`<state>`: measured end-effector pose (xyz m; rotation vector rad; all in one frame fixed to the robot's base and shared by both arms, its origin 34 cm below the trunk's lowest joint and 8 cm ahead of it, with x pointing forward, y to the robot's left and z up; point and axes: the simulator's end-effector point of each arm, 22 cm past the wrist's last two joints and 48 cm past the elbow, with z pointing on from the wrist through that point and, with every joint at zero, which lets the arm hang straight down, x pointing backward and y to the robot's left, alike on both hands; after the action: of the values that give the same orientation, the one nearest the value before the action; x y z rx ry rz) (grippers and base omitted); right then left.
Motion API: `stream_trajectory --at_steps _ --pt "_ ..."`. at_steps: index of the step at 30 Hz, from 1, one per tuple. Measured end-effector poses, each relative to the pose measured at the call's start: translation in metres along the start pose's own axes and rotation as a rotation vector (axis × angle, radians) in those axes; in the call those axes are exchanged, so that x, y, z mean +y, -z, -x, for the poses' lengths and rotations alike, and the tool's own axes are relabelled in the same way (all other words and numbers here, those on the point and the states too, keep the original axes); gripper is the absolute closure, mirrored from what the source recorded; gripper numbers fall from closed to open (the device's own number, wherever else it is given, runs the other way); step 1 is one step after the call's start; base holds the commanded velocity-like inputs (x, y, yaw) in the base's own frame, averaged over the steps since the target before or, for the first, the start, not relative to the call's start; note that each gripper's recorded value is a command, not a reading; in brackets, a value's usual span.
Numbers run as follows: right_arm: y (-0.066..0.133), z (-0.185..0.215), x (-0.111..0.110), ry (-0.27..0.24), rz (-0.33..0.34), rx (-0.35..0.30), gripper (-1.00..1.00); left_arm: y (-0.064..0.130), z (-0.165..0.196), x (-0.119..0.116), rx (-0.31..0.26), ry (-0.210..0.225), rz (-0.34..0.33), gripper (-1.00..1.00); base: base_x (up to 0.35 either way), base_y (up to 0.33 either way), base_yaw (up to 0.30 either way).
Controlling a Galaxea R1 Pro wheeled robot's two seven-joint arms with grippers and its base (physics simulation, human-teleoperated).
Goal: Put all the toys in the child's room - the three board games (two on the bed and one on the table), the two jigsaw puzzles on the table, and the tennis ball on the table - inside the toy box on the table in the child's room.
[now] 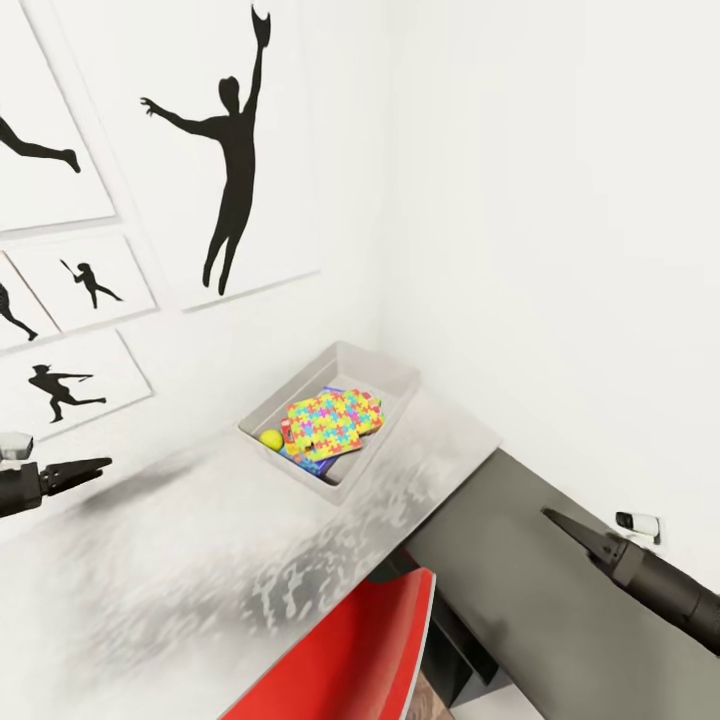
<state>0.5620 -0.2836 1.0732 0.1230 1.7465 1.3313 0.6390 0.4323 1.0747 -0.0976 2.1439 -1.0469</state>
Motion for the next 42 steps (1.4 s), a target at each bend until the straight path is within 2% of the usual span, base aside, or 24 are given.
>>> stream_trajectory --at_steps 4,10,42 --pt "-0.005 0.0 0.014 0.053 0.055 -0.047 -1.0 0.007 -0.009 0.002 0.001 0.006 0.011 -1.0 0.0 0.0 0.0" --pt "-0.005 0.002 0.021 0.08 0.074 -0.066 -1.0 0.012 -0.008 0.0 -0.021 0.006 0.008 -1.0 0.0 0.0 0.0" --pt "-0.003 0.011 0.046 0.115 0.124 -0.093 -1.0 0.019 0.0 -0.022 -0.055 -0.024 -0.026 -1.0 0.0 0.0 0.0"
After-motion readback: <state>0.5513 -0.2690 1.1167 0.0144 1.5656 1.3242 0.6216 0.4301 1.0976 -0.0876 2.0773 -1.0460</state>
